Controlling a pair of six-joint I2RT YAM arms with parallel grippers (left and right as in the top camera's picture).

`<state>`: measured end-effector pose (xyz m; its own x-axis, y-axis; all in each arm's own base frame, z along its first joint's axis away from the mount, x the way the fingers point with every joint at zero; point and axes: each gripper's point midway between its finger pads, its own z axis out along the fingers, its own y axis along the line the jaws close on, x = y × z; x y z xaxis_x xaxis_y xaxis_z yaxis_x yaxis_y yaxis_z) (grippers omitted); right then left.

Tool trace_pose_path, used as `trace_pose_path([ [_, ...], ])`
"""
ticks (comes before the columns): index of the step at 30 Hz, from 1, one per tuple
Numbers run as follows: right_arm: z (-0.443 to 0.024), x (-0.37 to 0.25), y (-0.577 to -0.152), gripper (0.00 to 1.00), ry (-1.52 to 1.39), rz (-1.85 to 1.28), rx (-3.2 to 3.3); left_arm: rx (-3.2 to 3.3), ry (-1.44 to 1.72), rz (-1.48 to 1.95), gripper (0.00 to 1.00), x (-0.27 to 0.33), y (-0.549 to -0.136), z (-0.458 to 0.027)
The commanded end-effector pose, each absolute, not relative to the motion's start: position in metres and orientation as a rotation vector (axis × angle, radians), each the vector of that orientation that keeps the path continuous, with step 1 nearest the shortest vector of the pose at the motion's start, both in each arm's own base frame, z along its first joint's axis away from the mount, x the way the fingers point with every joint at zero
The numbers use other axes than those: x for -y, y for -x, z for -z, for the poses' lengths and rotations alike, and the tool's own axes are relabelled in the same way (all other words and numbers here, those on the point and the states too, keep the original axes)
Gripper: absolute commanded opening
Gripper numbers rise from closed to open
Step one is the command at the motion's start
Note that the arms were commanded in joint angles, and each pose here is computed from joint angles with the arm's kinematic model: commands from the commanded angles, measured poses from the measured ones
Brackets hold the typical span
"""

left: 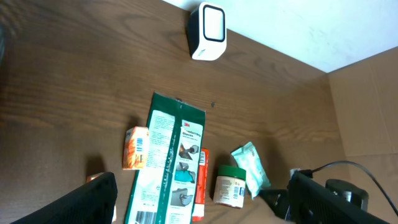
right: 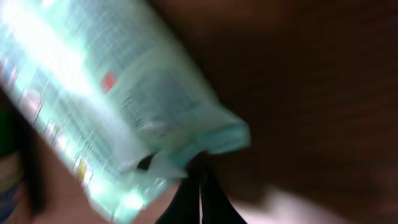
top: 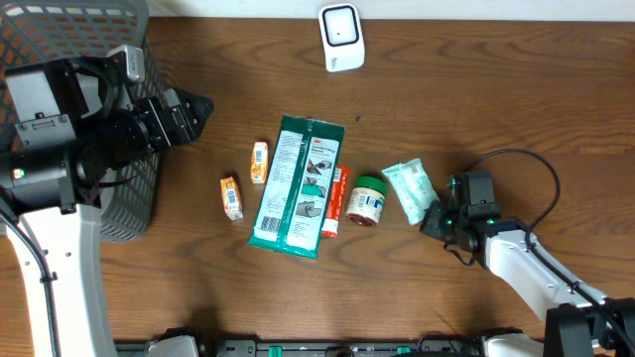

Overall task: Scan the item barcode
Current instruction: 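Turn the wipes packet sideways, set it down and open the right gripper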

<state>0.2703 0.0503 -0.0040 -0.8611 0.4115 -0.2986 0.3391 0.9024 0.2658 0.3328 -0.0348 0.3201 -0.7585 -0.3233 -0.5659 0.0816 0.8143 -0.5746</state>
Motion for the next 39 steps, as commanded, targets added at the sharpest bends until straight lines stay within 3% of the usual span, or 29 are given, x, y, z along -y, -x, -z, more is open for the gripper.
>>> trace_pose_path([
  [1,0.010,-0.002,-0.272,0.01,-0.682,0.001,-2.628,-2.302,0.151,0.777,0.88,0.036,-0.332,-0.324],
  [7,-0.011,0.009,-0.311,0.02,-0.675,-0.051,-2.449,-2.302,0.151,0.777,0.88,0.036,-0.332,-0.324],
  [12,-0.021,-0.027,-0.311,0.16,-0.608,-0.326,-2.507,-2.302,0.151,0.777,0.88,0.036,-0.332,-0.324],
  [15,-0.034,-0.048,-0.304,0.02,-0.564,-0.479,-2.529,-2.302,0.151,0.777,0.88,0.036,-0.332,-0.324],
  [24,-0.025,-0.054,-0.257,0.01,-0.613,-0.499,-2.705,-2.302,0.151,0.777,0.88,0.036,-0.332,-0.324],
  [31,-0.046,-0.092,-0.264,0.01,-0.427,-0.812,-2.657,-2.302,0.151,0.777,0.88,0.036,-0.332,-0.324],
  [39,-0.031,-0.104,-0.264,0.01,-0.368,-0.692,-2.699,-2.302,0.151,0.777,0.88,0.036,-0.332,-0.324],
])
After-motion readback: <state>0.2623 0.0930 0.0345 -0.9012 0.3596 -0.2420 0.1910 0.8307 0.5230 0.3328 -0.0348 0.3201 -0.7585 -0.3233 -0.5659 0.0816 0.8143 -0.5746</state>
